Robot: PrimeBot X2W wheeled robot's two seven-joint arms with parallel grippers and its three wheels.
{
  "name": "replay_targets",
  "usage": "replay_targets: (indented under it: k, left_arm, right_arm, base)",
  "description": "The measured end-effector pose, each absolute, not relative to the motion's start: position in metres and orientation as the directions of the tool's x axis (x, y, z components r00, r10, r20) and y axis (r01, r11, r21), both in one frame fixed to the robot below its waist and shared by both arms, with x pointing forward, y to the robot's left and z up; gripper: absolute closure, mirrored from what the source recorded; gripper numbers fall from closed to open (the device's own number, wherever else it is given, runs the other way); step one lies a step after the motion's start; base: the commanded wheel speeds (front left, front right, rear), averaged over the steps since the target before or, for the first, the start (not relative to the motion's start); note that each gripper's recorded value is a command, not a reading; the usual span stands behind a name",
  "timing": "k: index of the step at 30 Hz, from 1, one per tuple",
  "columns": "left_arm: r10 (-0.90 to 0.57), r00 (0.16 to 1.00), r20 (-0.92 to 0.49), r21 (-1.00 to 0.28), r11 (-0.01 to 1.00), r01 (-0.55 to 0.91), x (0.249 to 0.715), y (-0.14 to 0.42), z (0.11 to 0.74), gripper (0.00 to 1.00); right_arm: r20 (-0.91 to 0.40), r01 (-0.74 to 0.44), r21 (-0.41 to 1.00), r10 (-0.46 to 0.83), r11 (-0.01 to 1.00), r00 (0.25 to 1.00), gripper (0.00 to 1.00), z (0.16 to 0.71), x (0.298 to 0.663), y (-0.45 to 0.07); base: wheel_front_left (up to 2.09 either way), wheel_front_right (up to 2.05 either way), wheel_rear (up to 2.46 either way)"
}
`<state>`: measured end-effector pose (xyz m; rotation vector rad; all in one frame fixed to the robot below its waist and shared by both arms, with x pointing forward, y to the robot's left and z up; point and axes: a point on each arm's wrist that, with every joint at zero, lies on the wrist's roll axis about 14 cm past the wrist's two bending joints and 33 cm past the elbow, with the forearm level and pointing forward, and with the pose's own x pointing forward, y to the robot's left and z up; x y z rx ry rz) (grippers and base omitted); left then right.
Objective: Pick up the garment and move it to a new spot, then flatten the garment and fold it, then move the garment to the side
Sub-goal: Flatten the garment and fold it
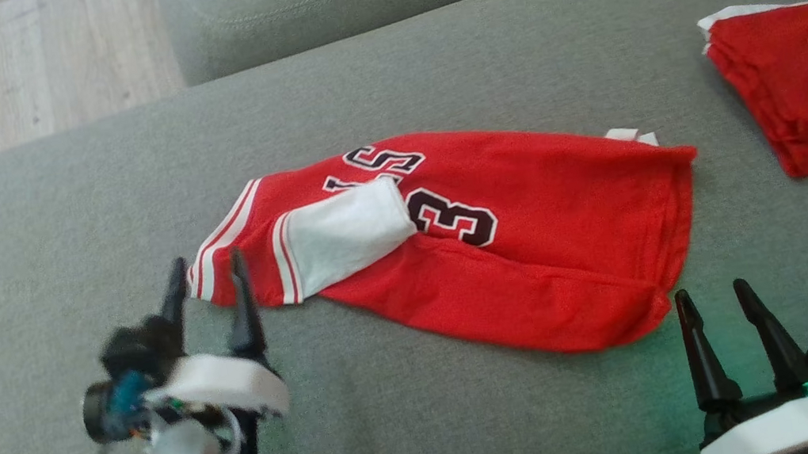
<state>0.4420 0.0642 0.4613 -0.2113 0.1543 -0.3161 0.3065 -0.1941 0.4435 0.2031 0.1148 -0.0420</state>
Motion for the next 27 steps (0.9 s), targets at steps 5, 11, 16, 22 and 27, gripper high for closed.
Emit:
replay_targets:
  k: [5, 11, 16, 22, 27]
  left_arm:
    - [-0.404, 0.908, -0.108, -0.063, 0.914, 0.400, 0.416, 0.039, 0.453, 0.00]
    - [-0.557, 0.819, -0.139, 0.004, 0.826, 0.563, 0.399, -0.014, 0.441, 0.00]
    - [-0.628, 0.753, -0.197, 0.040, 0.762, 0.647, 0.409, -0.040, 0.426, 0.00]
    - [-0.674, 0.696, -0.248, -0.023, 0.722, 0.691, 0.423, -0.069, 0.414, 0.00]
    - [-0.615, 0.742, -0.266, 0.028, 0.764, 0.644, 0.448, -0.071, 0.408, 0.00]
  right_arm:
    - [-0.142, 0.036, 0.200, -0.008, 0.979, 0.990, 0.00, 0.437, 0.312, -0.188]
    - [-0.152, 0.013, 0.203, 0.018, 0.979, 0.988, 0.00, 0.434, 0.321, -0.180]
    - [-0.142, 0.012, 0.198, 0.016, 0.980, 0.990, 0.00, 0.436, 0.329, -0.180]
    - [-0.184, 0.076, 0.187, -0.042, 0.979, 0.982, 0.00, 0.426, 0.322, -0.197]
    - [-0.204, 0.113, 0.174, -0.077, 0.978, 0.976, 0.00, 0.421, 0.320, -0.207]
  base:
    - [0.00, 0.00, 0.00]
    - [0.00, 0.00, 0.00]
    - [0.00, 0.00, 0.00]
    - [0.00, 0.00, 0.00]
    - [0.00, 0.00, 0.00]
